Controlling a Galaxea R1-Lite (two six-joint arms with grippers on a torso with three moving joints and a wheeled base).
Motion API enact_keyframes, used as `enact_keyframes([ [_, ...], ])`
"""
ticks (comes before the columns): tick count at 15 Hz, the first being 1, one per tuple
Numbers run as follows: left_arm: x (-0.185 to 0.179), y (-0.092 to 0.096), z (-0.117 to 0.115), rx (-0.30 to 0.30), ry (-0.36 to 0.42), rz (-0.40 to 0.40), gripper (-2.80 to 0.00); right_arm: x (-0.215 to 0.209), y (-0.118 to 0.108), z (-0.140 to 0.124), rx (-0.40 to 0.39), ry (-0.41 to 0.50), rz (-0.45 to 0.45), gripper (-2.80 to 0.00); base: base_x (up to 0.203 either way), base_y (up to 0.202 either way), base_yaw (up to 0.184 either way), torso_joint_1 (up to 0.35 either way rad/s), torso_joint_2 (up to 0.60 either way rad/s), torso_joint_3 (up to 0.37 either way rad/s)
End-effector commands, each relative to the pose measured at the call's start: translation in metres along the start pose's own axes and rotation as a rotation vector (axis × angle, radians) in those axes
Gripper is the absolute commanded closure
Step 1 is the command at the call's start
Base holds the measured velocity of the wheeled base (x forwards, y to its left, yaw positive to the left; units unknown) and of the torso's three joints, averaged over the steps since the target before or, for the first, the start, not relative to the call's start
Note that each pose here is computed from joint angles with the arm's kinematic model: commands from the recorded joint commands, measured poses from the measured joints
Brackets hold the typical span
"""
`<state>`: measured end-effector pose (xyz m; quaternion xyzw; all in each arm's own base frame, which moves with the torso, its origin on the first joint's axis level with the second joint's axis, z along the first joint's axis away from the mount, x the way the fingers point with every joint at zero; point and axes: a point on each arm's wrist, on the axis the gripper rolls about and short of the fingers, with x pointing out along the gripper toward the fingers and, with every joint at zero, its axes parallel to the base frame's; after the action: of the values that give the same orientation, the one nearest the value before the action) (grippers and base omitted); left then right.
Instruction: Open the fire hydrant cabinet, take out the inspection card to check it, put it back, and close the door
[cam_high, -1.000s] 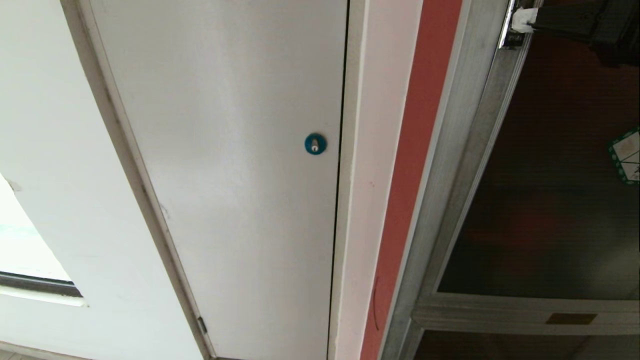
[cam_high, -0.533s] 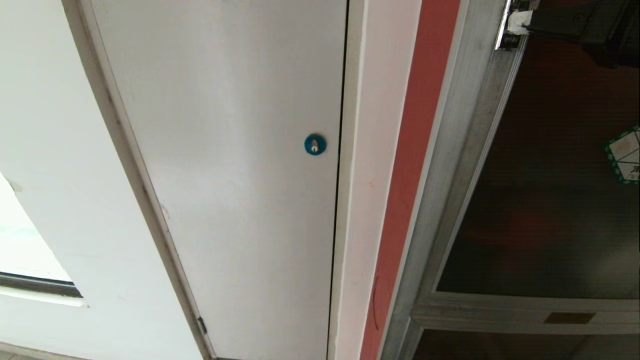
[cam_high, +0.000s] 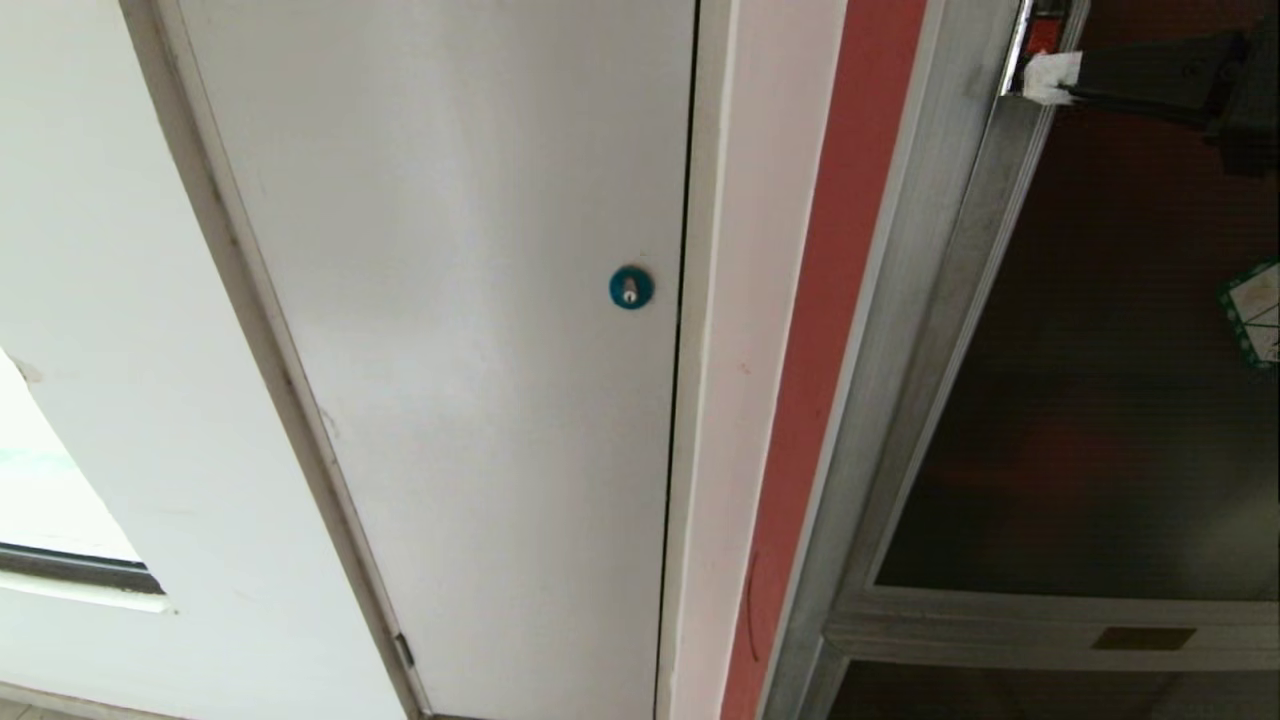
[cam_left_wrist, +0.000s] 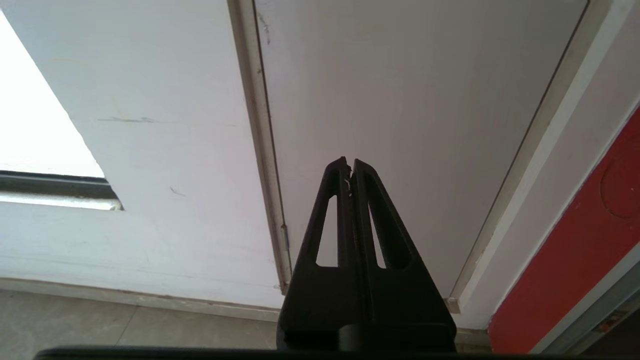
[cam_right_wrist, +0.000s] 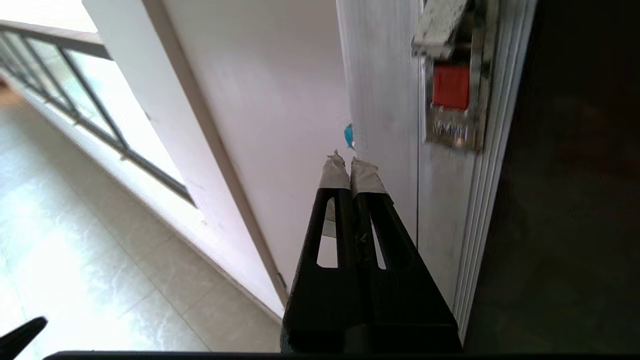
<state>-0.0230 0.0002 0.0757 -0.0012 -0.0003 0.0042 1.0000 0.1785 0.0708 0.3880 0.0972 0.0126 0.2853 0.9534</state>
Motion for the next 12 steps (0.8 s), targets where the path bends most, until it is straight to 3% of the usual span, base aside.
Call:
enact_keyframes([
  [1, 0.0, 0.0, 0.0, -0.001, 0.002, 0.001, 0.0, -0.014, 0.013, -0.002, -0.002, -0.021, -0.005, 0.0, 0.0, 0.0, 0.0, 0.0, 0.0, 0.0],
  [7, 0.0, 0.0, 0.0, -0.001, 0.001, 0.001, 0.0, -0.013, 0.023, -0.036, -0.117, -0.131, -0.213, 0.0, 0.0, 0.0, 0.0, 0.0, 0.0, 0.0],
  [12, 0.0, 0.0, 0.0, -0.001, 0.001, 0.001, 0.0, -0.006, 0.023, -0.049, -0.239, -0.268, -0.223, 0.0, 0.0, 0.0, 0.0, 0.0, 0.0, 0.0],
])
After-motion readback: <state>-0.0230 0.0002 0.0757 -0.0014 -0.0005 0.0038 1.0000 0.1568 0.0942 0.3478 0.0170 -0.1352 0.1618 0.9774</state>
